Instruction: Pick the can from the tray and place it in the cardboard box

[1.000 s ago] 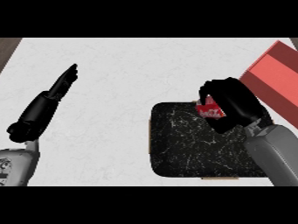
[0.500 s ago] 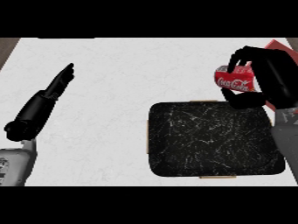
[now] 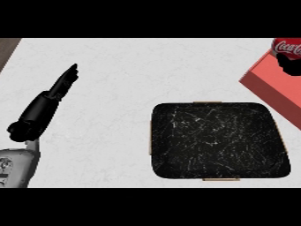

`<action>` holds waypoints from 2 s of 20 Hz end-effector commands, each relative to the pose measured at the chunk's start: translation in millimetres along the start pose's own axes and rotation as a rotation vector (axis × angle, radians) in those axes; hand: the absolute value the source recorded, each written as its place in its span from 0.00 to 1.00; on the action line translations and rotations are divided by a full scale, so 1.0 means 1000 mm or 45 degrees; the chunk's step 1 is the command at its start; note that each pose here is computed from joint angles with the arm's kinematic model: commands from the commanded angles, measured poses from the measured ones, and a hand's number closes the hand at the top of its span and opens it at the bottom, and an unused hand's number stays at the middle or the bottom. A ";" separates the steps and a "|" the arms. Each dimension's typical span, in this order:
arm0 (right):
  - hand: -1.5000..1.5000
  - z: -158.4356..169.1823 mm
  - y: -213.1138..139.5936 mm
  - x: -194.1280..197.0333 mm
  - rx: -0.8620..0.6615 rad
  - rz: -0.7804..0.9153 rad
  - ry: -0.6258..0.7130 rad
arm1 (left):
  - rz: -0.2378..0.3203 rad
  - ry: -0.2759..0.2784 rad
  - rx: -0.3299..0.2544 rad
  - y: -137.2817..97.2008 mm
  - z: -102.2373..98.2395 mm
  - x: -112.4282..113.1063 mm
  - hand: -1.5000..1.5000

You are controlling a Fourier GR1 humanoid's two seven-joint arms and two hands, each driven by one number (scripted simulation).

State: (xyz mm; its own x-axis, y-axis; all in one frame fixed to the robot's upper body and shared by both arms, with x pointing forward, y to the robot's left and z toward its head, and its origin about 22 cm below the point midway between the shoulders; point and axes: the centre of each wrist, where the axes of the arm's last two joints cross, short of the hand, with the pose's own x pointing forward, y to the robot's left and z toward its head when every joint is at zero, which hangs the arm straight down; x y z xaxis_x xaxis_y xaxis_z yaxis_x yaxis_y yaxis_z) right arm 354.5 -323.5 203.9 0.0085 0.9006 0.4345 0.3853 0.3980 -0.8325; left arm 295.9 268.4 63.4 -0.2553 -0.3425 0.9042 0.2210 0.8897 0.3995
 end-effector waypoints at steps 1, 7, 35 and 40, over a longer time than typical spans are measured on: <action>1.00 -0.020 -0.023 -0.034 -0.048 0.006 0.119 | 0.011 -0.007 0.008 0.004 -0.005 -0.002 0.50; 1.00 -0.027 -0.025 -0.090 0.199 0.253 0.187 | 0.003 -0.006 -0.031 0.005 0.017 -0.011 0.50; 0.00 -0.030 -0.045 -0.178 0.201 -0.925 0.107 | -0.005 -0.013 -0.013 0.002 -0.001 0.007 0.50; 0.00 -0.016 -0.074 -0.201 0.069 -1.135 0.294 | 0.021 -0.016 -0.018 -0.001 0.001 0.000 0.50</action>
State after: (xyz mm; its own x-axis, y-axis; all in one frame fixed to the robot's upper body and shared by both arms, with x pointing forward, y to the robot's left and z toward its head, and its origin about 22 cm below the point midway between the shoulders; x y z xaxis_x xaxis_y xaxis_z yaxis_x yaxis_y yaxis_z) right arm 348.2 -523.7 172.9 -0.0552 0.3608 0.9310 0.2132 0.9152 -0.3420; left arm 297.1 262.0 68.4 -0.2687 -0.3334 0.9037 0.2311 0.8885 0.3965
